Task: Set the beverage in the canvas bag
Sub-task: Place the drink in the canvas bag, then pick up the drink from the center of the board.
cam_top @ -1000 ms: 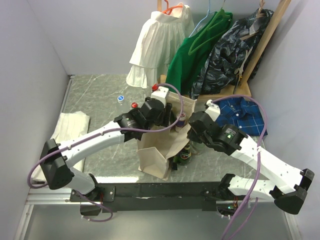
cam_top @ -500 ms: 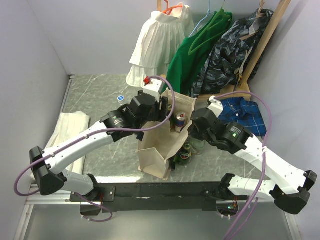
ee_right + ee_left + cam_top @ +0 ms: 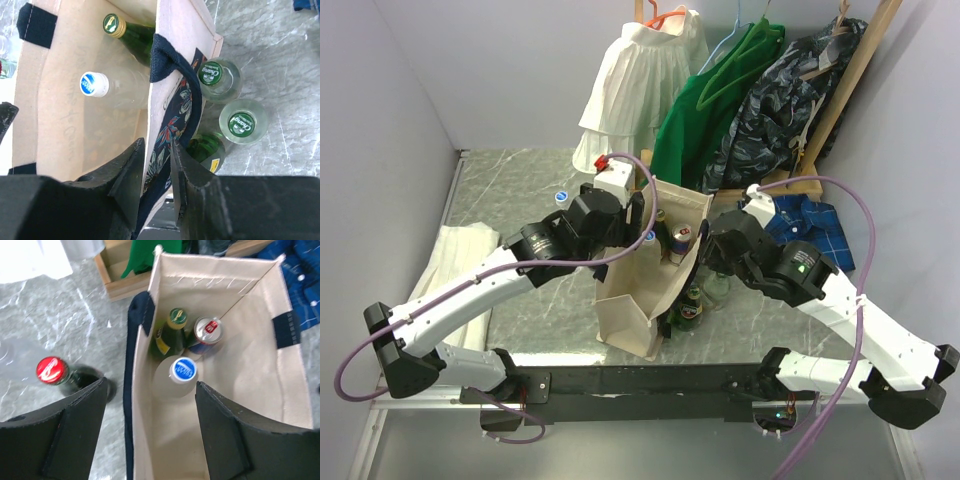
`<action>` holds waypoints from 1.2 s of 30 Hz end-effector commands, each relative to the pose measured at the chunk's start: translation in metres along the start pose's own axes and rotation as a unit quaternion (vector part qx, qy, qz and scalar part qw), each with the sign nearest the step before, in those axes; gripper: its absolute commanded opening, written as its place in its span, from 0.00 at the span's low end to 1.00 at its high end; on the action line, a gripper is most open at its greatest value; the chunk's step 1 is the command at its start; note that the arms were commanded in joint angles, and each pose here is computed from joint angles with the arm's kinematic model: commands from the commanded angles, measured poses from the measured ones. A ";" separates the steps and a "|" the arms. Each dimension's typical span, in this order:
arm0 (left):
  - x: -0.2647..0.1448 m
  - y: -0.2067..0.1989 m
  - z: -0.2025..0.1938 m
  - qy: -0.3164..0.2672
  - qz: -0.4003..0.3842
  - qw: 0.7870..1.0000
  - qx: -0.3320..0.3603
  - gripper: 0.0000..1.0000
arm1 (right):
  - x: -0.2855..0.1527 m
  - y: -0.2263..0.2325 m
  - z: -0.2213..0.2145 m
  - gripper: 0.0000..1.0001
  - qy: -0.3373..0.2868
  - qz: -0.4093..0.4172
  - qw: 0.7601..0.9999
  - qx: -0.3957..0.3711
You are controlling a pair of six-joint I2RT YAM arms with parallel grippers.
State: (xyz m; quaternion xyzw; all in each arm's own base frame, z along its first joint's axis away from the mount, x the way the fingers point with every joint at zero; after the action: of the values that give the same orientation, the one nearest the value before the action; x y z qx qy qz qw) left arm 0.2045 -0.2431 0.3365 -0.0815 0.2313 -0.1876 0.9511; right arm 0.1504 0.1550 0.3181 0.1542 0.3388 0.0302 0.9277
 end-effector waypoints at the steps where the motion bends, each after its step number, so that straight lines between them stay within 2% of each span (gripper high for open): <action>1: -0.014 0.009 0.007 -0.006 0.028 1.000 -0.004 0.76 | -0.012 -0.002 0.014 0.36 -0.029 -0.001 1.000 0.007; 10: -0.015 0.017 -0.002 0.018 0.063 0.998 0.001 0.77 | -0.013 -0.006 0.012 0.38 -0.028 -0.011 1.000 0.008; 17: -0.020 0.025 -0.019 0.068 0.078 0.995 0.008 0.75 | -0.014 -0.014 0.008 0.39 -0.025 -0.031 0.999 0.007; 26: -0.035 0.028 -0.022 0.086 0.052 0.995 0.005 0.73 | -0.013 -0.035 -0.003 0.43 -0.017 -0.083 0.996 -0.005; 31: -0.037 0.026 -0.025 0.095 0.039 0.995 0.004 0.73 | -0.009 -0.048 -0.013 0.49 -0.012 -0.108 0.994 -0.004; 36: -0.034 0.027 -0.033 0.109 0.036 0.993 0.005 0.73 | -0.002 -0.057 -0.022 0.67 -0.012 -0.118 0.993 -0.001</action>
State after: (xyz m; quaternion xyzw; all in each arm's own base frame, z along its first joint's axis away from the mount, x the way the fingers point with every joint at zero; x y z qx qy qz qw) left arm 0.1747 -0.2076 0.3148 -0.0346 0.3288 -0.1488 0.9320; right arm 0.1322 0.1170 0.2900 0.1073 0.3599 -0.0541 0.9252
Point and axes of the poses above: each gripper's point midway between its finger pads, its own x axis out along the fingers, its own y axis along the line the jaws close on, z = x × y, the point moved 8 cm from there along -x, back along the fingers, and after that the axes turned 8 degrees about -x, right-handed, at the moved point
